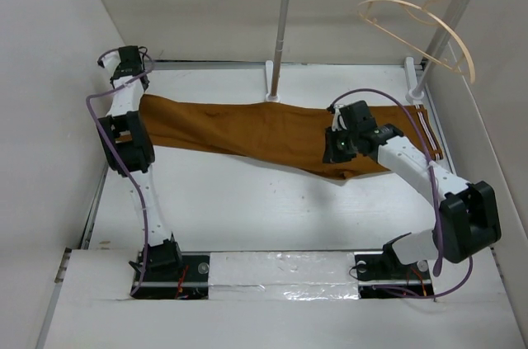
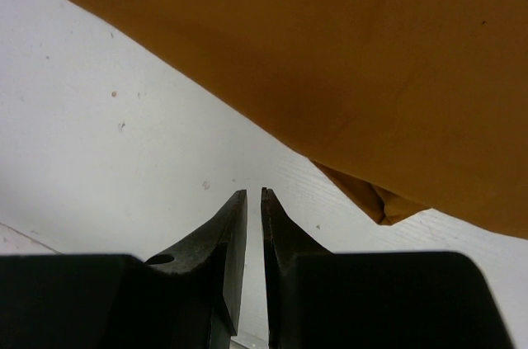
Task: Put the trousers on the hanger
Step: Fold the trousers at the center of the board.
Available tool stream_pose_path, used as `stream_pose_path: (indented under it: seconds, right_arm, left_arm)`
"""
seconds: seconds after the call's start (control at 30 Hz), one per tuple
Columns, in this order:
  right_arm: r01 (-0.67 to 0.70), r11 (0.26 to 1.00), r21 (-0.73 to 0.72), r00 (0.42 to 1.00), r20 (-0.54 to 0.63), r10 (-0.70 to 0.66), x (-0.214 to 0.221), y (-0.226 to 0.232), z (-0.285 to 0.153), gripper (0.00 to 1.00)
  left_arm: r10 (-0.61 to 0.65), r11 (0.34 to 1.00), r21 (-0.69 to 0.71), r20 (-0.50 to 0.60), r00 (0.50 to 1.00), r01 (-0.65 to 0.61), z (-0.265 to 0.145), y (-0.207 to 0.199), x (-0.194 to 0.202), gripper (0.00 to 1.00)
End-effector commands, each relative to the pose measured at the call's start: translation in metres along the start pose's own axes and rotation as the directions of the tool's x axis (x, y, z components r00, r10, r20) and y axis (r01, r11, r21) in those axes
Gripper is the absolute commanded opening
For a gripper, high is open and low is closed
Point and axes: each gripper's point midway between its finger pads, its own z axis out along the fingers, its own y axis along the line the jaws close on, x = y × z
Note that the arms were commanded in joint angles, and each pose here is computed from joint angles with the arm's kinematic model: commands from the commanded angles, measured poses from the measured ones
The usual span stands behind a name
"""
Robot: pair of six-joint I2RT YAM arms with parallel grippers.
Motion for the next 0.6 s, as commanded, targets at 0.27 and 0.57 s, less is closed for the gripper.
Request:
stream_pose_path:
  seconds: [0.27,0.57]
  right_arm:
    - [0.032,0.999,-0.029,0.998,0.050,-0.031,-0.031,0.016,-0.001,0.19]
    - [0.057,0.996,-0.071,0.998,0.042,-0.054,-0.018,0.022,0.001,0.19]
  left_arm:
    - [0.049,0.996,0.078,0.029,0.998,-0.052,-0.020,-0.022,-0.012,0.70]
    - [-0.009,0.998,0.058,0.077,0.997,0.005,-0.069,0.034,-0.008,0.66]
